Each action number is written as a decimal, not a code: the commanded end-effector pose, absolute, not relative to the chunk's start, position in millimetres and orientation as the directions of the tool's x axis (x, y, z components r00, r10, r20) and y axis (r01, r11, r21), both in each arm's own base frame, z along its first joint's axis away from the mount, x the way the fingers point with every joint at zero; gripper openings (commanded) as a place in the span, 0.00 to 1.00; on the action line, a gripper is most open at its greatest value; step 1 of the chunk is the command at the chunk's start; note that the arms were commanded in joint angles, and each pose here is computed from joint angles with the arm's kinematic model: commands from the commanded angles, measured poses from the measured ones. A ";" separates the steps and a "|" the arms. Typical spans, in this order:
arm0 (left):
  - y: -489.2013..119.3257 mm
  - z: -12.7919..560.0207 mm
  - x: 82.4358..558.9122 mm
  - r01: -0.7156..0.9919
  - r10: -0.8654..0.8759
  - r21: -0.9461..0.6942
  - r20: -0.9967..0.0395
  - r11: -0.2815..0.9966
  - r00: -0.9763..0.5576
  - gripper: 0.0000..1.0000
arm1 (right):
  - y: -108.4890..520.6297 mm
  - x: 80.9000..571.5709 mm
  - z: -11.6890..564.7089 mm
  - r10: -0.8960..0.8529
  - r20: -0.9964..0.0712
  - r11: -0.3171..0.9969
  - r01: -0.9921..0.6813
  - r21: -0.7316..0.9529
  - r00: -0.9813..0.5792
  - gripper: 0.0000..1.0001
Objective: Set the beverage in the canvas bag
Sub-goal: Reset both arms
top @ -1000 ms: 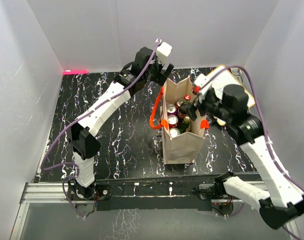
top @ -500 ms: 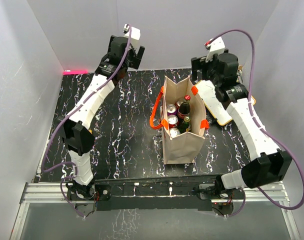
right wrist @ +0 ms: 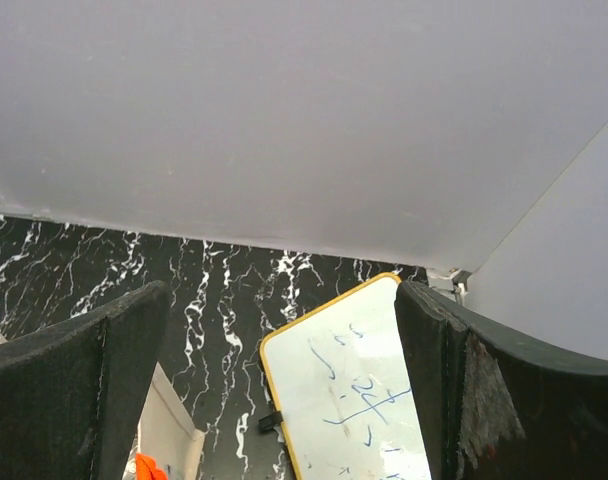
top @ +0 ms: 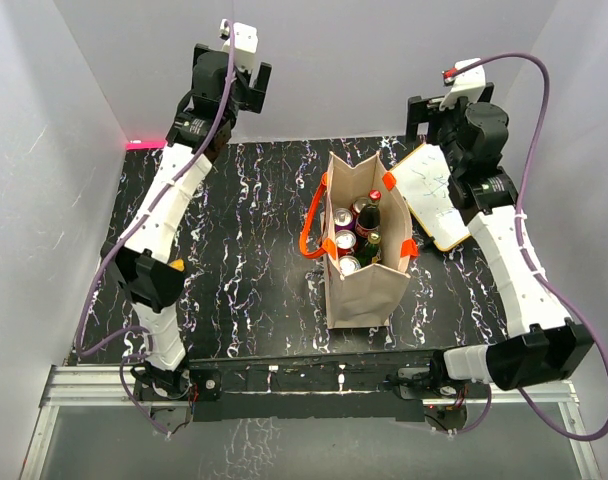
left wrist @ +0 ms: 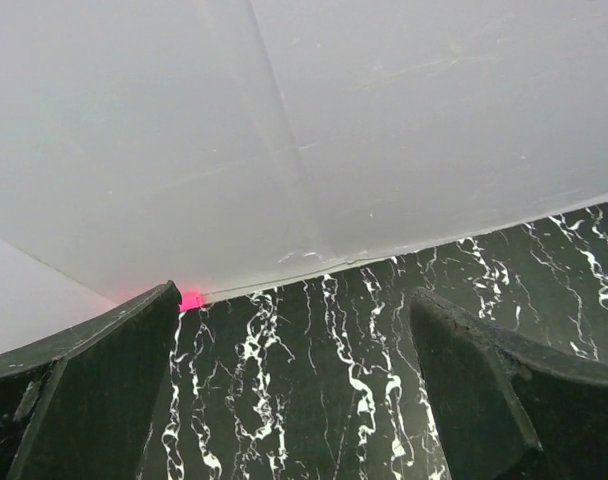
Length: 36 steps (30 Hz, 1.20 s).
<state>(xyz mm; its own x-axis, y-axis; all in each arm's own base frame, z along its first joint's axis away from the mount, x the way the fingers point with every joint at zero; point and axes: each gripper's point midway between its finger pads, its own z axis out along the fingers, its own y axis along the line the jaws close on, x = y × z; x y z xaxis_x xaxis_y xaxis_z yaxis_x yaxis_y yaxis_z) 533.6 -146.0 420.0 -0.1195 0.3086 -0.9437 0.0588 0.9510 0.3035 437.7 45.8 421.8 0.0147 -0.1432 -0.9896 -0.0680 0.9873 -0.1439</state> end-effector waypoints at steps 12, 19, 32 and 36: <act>-131.8 447.0 480.4 0.093 0.258 0.249 -0.960 0.964 -0.103 0.97 | 22.7 420.6 481.7 -0.139 -0.984 0.990 0.016 -0.138 0.108 0.99; -102.0 440.2 472.3 0.017 0.252 0.252 -0.958 0.968 -0.137 0.97 | 21.1 422.5 486.0 -0.134 -0.984 0.991 0.022 -0.132 0.114 0.98; -90.4 444.8 470.4 0.001 0.254 0.257 -0.957 0.967 -0.140 0.97 | 20.2 421.5 482.9 -0.117 -0.986 0.993 0.015 -0.116 0.116 0.98; -93.0 440.5 470.2 0.016 0.253 0.253 -0.956 0.967 -0.149 0.97 | 20.1 421.5 482.3 -0.114 -0.987 0.994 0.011 -0.113 0.116 0.98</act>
